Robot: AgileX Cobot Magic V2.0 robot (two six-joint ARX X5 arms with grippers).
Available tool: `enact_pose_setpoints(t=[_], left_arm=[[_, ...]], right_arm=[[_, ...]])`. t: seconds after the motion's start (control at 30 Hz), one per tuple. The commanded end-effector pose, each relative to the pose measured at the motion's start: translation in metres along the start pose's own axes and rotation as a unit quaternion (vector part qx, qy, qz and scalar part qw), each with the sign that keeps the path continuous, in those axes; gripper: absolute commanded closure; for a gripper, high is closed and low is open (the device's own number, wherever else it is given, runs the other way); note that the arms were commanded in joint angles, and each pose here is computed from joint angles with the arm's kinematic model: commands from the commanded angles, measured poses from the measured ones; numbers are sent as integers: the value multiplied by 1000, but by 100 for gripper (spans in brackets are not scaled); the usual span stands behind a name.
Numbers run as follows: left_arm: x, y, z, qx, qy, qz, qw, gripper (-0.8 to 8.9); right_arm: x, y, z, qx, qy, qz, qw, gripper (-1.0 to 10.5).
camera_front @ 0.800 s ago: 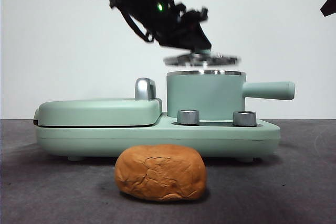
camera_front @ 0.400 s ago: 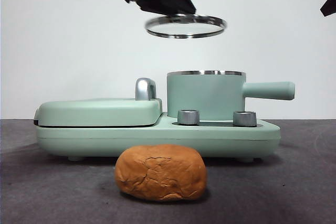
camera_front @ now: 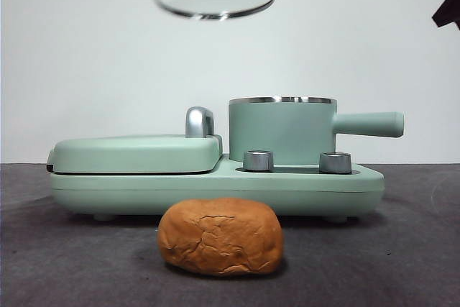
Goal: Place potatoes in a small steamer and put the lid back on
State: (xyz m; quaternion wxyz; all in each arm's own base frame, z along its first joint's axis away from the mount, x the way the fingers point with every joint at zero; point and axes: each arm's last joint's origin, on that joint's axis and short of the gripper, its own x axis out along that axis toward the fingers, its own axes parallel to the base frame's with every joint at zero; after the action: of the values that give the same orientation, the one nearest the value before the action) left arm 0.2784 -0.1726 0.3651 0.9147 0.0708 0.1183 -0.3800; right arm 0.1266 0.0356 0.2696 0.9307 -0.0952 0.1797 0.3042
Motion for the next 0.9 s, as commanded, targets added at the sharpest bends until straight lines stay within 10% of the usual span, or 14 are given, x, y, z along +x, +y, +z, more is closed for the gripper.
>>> enact_pose_setpoints(t=[0.03,0.9], left_arm=[[-12,-1,-17,-16,12,15,1000,802],[-106,-10,-53,-78,34,104,991,803]], right_arm=[[5,3,5,-17,1,23,1000,682],[107,65,-11,-110,103,237,960,614]])
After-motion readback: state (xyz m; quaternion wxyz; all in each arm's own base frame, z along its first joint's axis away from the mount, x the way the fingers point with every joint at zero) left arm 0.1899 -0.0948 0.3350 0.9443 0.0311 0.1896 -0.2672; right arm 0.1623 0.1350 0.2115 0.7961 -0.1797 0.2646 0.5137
